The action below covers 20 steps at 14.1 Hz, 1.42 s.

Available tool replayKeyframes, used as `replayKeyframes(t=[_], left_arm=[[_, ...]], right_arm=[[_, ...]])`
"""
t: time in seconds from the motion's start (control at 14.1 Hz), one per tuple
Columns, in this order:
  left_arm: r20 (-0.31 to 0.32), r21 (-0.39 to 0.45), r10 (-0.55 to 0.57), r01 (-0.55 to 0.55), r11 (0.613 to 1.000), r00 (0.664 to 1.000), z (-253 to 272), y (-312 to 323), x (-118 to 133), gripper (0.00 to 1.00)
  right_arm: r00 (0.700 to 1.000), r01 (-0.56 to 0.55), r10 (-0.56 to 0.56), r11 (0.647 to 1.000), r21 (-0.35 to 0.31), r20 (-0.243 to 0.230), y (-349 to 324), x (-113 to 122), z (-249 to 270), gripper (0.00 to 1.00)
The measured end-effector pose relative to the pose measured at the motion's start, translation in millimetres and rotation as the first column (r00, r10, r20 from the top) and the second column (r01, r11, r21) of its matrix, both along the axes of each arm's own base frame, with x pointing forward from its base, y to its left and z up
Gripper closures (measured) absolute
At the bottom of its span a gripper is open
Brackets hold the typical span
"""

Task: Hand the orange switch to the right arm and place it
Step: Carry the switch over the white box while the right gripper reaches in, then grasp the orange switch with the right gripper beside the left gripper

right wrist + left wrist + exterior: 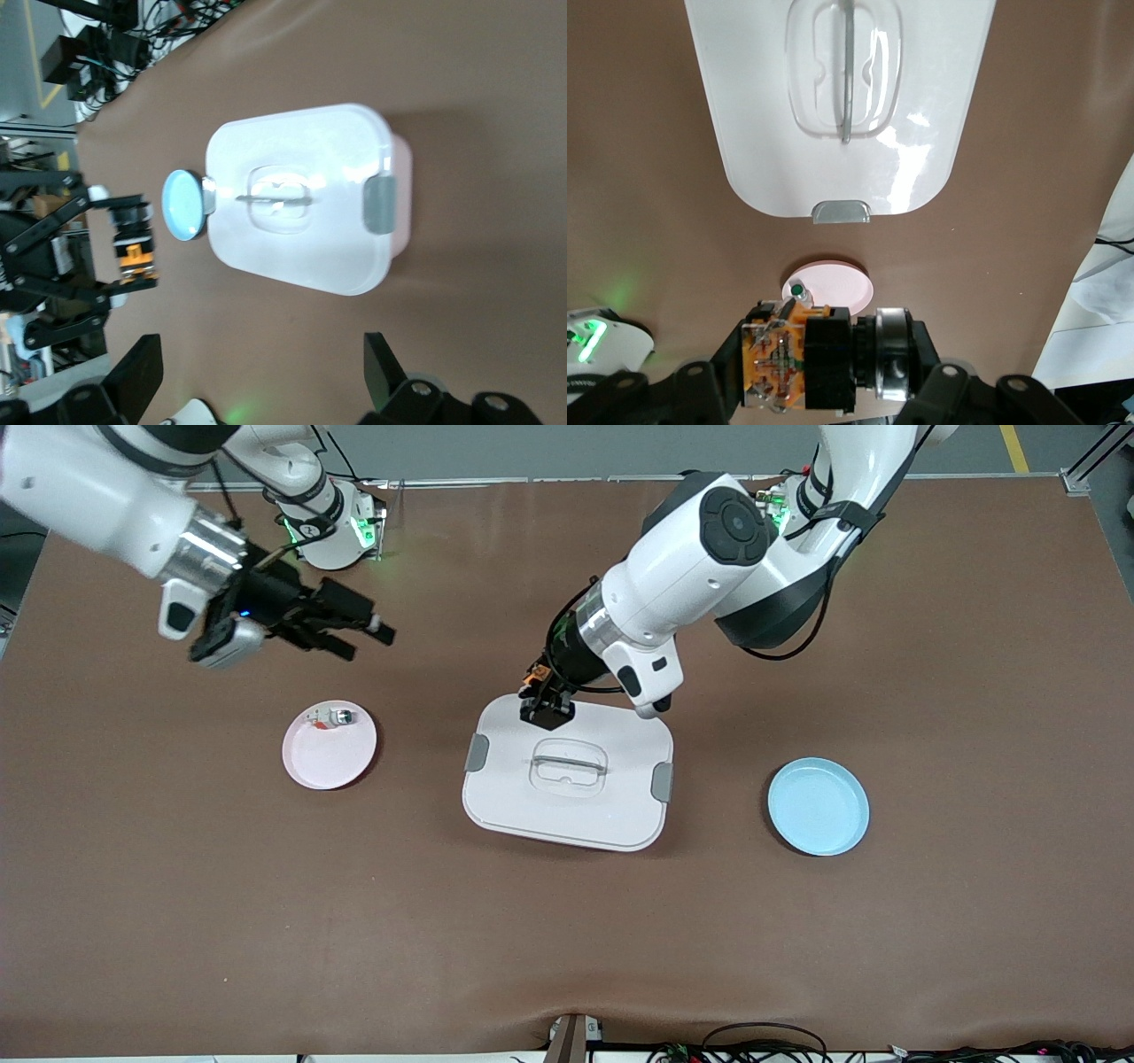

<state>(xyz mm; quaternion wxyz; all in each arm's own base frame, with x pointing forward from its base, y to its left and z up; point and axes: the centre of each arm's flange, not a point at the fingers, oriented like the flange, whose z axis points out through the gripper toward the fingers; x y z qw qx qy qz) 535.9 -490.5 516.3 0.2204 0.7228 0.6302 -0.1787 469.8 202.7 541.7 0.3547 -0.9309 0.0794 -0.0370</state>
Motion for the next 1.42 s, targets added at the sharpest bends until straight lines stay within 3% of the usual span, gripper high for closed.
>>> replayKeyframes(t=[0.21, 0.43, 1.06, 1.42], left_arm=[[-0.025, -0.005, -0.003, 0.003, 1.000, 1.000, -8.5, -22.3, -15.7, 0.28], [-0.055, -0.001, 0.014, -0.014, 1.000, 0.998, -16.1, -29.3, -20.1, 0.28], [-0.075, 0.018, -0.010, 0.011, 1.000, 0.997, -20.9, -37.1, -30.1, 0.28], [-0.077, 0.020, -0.017, 0.018, 1.000, 0.997, -21.8, -40.5, -33.7, 0.28]], right_arm=[[0.998, 0.012, -0.016, 0.998, 0.067, 0.056, 42.6, -22.2, 0.7, 0.00], [0.995, 0.009, -0.016, 0.997, 0.070, 0.095, 86.9, -35.1, -12.3, 0.00], [0.991, 0.081, -0.085, 0.996, 0.040, 0.107, 114.0, -2.6, -62.3, 0.00], [0.991, 0.081, -0.085, 0.996, 0.039, 0.107, 119.6, 1.0, -66.2, 0.00]])
